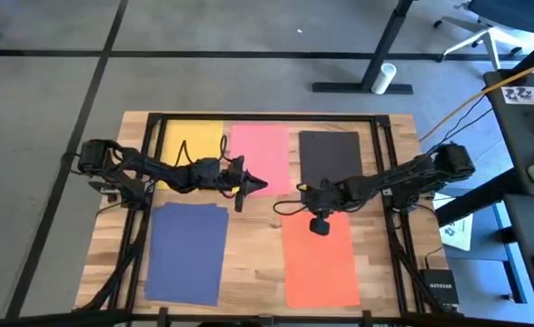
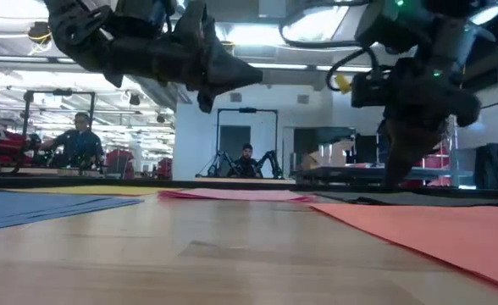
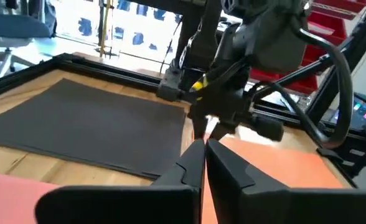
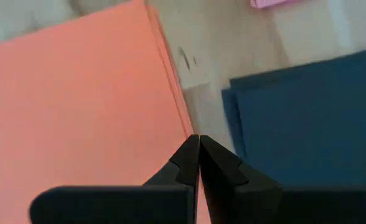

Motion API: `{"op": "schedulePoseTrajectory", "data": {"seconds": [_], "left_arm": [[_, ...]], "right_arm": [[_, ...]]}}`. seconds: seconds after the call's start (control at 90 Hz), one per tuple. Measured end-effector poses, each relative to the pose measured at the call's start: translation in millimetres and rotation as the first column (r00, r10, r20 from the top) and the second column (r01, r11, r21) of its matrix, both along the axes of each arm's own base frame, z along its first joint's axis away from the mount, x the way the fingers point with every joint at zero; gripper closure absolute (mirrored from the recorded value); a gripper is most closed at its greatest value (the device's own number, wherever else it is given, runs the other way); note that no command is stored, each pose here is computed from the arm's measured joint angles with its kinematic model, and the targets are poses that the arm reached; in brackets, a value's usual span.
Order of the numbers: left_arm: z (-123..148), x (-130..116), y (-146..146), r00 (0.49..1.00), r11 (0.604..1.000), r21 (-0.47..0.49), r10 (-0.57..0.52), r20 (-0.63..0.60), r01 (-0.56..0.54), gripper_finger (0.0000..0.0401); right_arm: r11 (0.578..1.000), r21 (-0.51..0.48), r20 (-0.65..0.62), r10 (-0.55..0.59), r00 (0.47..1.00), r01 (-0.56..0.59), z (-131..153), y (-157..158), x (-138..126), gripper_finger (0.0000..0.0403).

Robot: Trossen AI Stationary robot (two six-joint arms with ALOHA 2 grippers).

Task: Organize paper
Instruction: Adjust the stacked black papers

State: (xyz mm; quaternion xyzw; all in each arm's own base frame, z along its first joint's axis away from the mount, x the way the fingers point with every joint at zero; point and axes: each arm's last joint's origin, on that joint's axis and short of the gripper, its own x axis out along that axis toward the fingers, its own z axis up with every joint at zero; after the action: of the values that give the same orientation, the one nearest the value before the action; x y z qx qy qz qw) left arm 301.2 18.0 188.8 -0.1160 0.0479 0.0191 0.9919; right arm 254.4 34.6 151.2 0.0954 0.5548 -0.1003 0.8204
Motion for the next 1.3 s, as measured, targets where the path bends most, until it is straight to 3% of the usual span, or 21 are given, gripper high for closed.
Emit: {"op": "schedulePoseTrajectory", "data": {"seconds": [0.7,1.3], "left_arm": [[-3,0,-2,0.999,1.000,0.020,-0.008,-0.031,0.009,0.0401],[-3,0,-5,0.999,1.000,0.016,-0.019,-0.029,0.019,0.0401]], "right_arm": [[1.000,0.015,-0.066,-0.011,0.998,0.012,-21,-15,9,0.0402],[0.993,-0.045,-0.056,-0.111,0.992,0.109,-21,-26,9,0.0402]]}}
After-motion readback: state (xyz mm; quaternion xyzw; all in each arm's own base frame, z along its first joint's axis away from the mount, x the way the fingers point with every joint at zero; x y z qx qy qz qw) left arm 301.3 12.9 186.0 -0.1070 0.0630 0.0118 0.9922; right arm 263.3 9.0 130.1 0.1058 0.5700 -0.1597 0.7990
